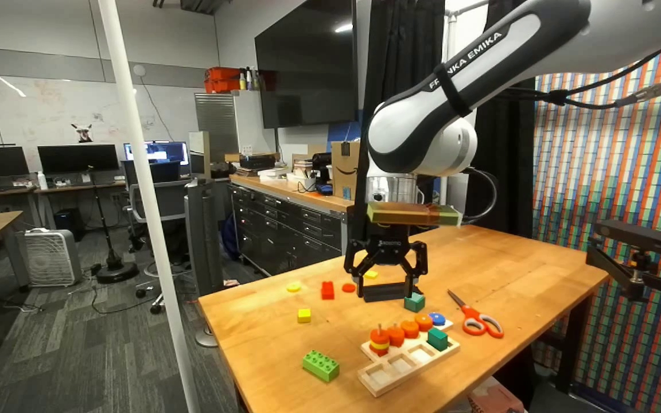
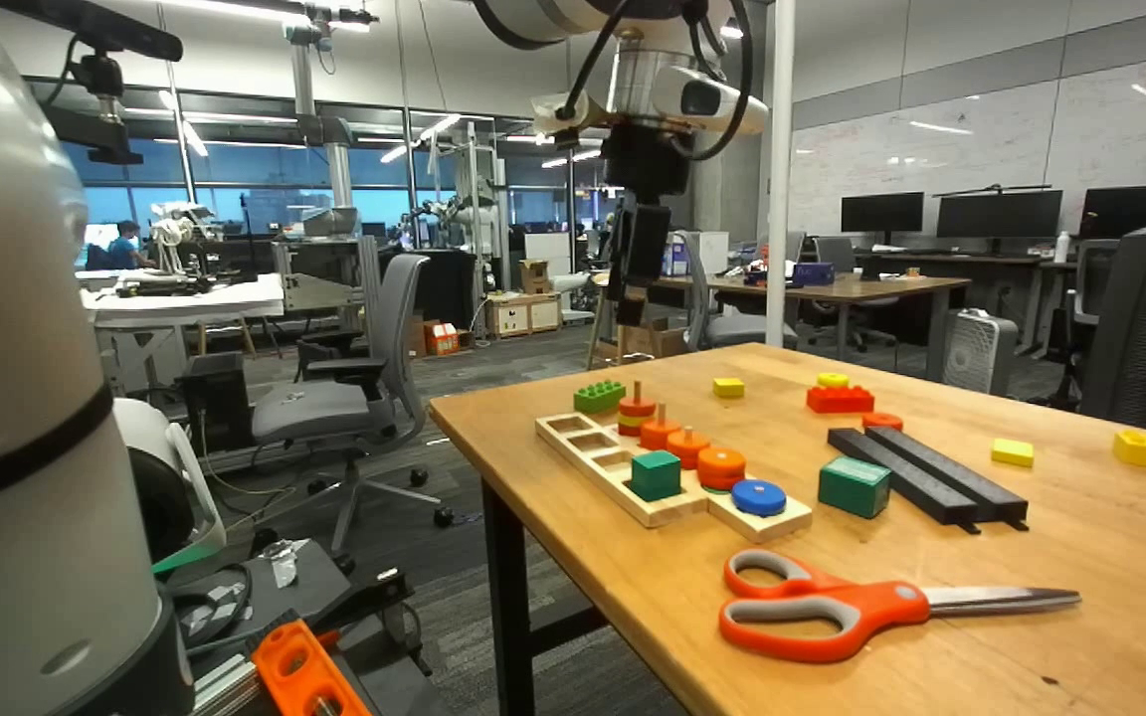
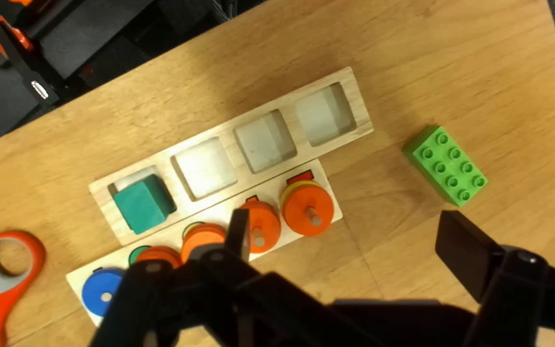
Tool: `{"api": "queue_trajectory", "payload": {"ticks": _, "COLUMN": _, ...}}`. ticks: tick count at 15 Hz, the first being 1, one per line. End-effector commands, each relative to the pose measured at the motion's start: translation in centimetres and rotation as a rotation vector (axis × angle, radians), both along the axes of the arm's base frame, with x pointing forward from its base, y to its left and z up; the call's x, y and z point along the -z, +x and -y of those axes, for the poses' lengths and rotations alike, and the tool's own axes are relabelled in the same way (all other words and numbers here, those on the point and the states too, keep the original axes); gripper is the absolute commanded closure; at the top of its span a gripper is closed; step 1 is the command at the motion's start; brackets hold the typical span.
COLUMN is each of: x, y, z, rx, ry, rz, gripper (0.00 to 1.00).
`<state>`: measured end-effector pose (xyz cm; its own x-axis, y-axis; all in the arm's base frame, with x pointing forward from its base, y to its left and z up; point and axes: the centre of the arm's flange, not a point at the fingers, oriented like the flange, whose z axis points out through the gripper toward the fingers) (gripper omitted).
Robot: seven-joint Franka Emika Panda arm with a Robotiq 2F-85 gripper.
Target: Move the green block on the wooden pallet to the right
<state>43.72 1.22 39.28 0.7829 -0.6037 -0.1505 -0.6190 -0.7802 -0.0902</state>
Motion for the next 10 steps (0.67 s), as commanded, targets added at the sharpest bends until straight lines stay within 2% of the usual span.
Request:
{"api": "queue_trajectory", "payload": {"ticks": 1, "x": 0.7, "y": -2.0, "z": 1.6, "rx": 0.066, "ry": 0.027, "rz": 0.033, "gripper": 0.0}}
{"api": "queue_trajectory", "payload": {"ticks": 10, "x": 2.3, "y": -5.9, "z": 3.5, "rx": -0.153, "ry": 0.067, "rz": -0.04, "gripper": 0.0}}
